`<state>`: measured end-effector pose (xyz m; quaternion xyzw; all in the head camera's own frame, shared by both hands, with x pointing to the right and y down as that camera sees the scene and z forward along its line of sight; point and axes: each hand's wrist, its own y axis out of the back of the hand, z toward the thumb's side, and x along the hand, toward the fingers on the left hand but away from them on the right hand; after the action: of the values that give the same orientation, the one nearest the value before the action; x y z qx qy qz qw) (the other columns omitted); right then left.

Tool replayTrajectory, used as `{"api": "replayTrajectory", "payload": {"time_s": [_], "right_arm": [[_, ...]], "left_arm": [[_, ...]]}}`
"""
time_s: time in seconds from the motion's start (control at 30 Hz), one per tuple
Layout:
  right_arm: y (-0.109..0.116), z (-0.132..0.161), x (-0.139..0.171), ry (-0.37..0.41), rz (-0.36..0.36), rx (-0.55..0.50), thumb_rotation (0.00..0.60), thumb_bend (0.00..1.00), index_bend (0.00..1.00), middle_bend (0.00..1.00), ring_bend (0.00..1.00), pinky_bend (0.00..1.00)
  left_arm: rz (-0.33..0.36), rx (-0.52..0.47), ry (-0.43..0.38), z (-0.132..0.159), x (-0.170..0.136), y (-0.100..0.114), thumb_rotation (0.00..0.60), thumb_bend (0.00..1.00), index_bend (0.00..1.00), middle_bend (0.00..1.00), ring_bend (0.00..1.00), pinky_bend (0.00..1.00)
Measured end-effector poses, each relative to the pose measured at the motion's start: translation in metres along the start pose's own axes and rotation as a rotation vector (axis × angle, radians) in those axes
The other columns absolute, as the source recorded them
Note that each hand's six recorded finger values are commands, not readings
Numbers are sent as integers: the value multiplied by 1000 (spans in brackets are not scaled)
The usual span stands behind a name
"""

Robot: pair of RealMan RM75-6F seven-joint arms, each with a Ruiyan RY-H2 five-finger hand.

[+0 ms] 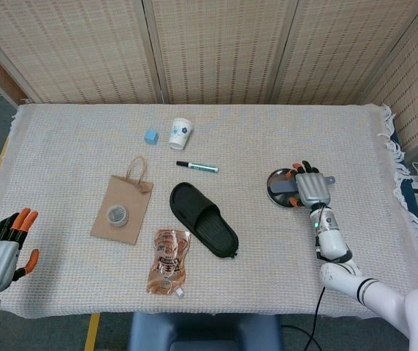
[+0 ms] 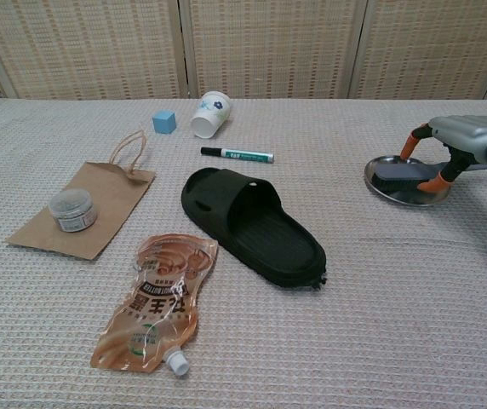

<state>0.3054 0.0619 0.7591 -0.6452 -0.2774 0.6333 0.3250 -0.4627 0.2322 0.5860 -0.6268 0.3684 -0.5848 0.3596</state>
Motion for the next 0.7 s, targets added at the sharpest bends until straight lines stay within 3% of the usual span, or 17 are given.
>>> {"api": "replayTrajectory", "payload": {"time_s": [0.33, 0.7], "right_arm": [[-4, 4, -9, -13, 0, -7, 600, 180, 389, 193, 82, 272], [-6, 7, -11, -16, -31, 7, 600, 188, 560, 345, 278, 525]], "left_arm": [[-10, -1, 2, -1, 1, -2, 600, 476, 0, 0, 0, 90], [-25, -8, 0, 0, 1, -4, 600, 476, 0, 0, 0, 91]]}}
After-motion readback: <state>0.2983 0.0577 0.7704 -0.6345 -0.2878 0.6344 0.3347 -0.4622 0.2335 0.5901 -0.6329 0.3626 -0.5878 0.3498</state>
